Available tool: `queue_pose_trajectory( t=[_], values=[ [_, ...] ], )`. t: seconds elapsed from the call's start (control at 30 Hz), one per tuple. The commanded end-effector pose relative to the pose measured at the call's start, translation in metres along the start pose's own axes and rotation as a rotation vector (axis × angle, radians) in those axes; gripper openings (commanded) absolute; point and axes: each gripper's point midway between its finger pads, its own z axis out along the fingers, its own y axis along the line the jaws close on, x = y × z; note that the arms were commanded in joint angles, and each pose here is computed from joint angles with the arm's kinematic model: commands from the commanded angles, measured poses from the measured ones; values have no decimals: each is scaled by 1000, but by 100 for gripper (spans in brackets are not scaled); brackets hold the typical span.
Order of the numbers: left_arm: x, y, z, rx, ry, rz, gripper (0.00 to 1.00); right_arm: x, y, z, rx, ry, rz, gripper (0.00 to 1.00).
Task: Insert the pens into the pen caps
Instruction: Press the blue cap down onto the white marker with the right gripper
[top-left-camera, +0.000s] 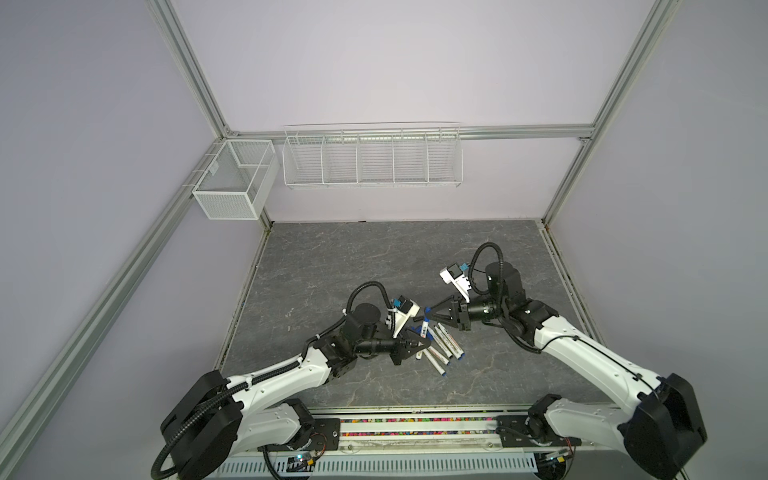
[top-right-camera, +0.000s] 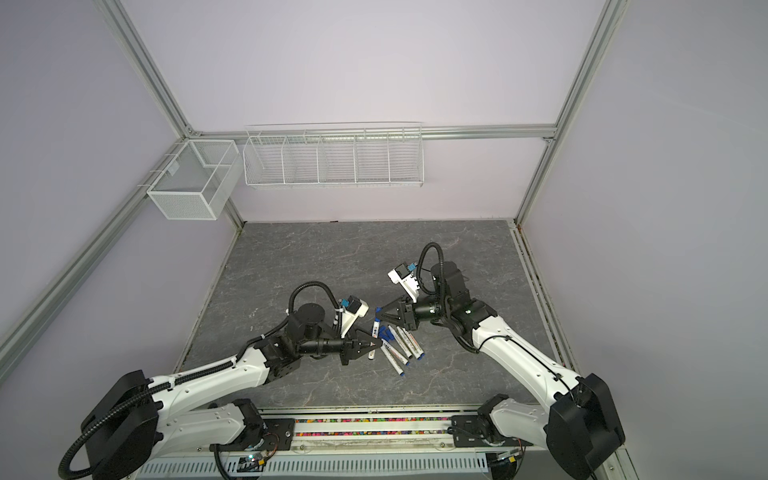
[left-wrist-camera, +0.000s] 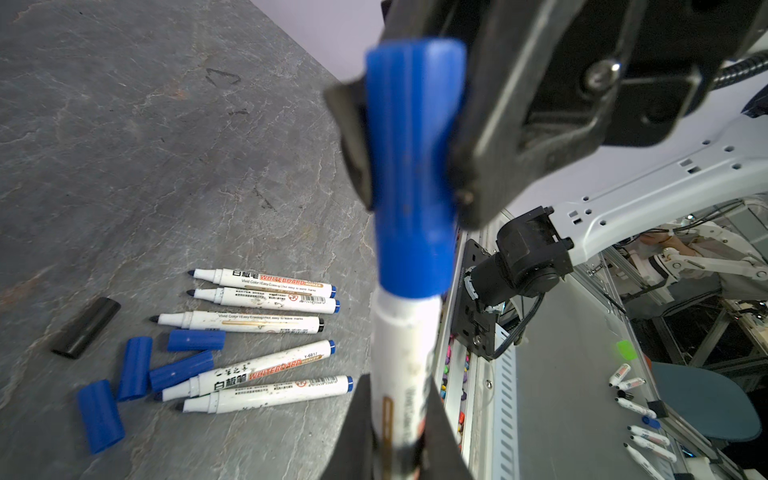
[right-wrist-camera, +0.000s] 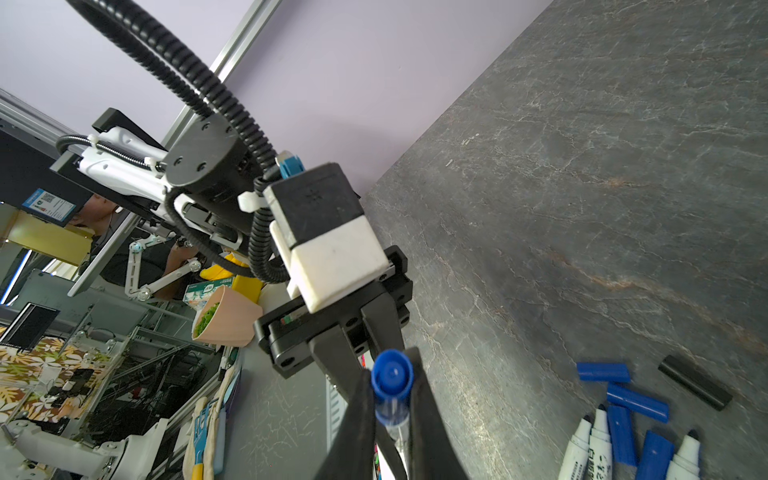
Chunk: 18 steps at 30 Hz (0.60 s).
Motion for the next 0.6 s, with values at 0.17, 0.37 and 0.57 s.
queue_pose_trajectory(
  t=[0.17,0.37,0.57],
  values=[
    [-57,24,-16,-108,-184,-12,0,43,54,-5,-273,186,113,7],
    [-62,18,-11,-69,-174,4,0,46,59,-4,-302,199,118,7],
    [-67,14,-6,-25,-170,10,0,43,66,-6,-328,190,108,7]
  ],
)
